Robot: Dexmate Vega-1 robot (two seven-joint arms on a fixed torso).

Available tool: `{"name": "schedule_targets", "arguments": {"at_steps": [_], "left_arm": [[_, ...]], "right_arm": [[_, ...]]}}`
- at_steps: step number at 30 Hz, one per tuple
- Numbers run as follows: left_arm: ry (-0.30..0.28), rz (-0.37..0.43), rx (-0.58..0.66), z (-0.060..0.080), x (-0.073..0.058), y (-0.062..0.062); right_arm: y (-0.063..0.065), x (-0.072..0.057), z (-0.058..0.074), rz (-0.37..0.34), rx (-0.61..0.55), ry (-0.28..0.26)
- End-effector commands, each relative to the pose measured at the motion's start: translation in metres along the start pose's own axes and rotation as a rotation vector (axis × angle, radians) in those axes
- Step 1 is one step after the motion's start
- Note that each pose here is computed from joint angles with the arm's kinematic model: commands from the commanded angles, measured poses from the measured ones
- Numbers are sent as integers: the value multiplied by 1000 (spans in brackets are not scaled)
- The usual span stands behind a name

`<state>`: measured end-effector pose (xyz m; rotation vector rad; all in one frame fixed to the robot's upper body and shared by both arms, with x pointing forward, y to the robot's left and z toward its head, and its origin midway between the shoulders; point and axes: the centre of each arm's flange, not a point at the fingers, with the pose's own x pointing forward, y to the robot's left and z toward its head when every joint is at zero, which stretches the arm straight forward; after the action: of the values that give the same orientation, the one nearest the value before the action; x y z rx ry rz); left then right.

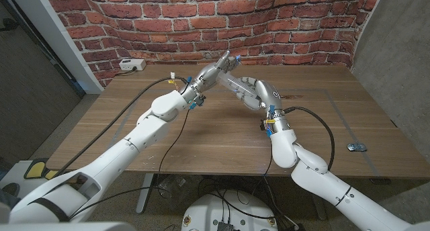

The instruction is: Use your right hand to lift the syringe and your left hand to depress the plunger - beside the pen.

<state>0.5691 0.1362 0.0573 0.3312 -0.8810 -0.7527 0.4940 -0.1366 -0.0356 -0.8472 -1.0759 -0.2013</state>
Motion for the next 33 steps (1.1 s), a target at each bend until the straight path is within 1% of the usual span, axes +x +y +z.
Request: {"name": "schedule_targets", "arguments": {"at_steps": [1, 8, 13, 21, 26, 33], "left_arm": [[-2, 34, 5, 2, -10, 9], [-2, 45, 10, 4, -14, 13], [-1, 57, 16, 5, -19, 18], [12, 73, 32, 5, -31, 27], [16, 96, 39, 7, -38, 33], [30, 133, 49, 8, -49, 40]], "right_arm": [[-1, -3, 0, 19, -27, 4], [-2, -4, 0, 13, -34, 5], [-2, -6, 1, 10, -33, 14], [-3, -7, 3, 25, -27, 37], [-6, -8, 3, 18, -19, 45], [-8, -7, -2, 15, -12, 50]]}}
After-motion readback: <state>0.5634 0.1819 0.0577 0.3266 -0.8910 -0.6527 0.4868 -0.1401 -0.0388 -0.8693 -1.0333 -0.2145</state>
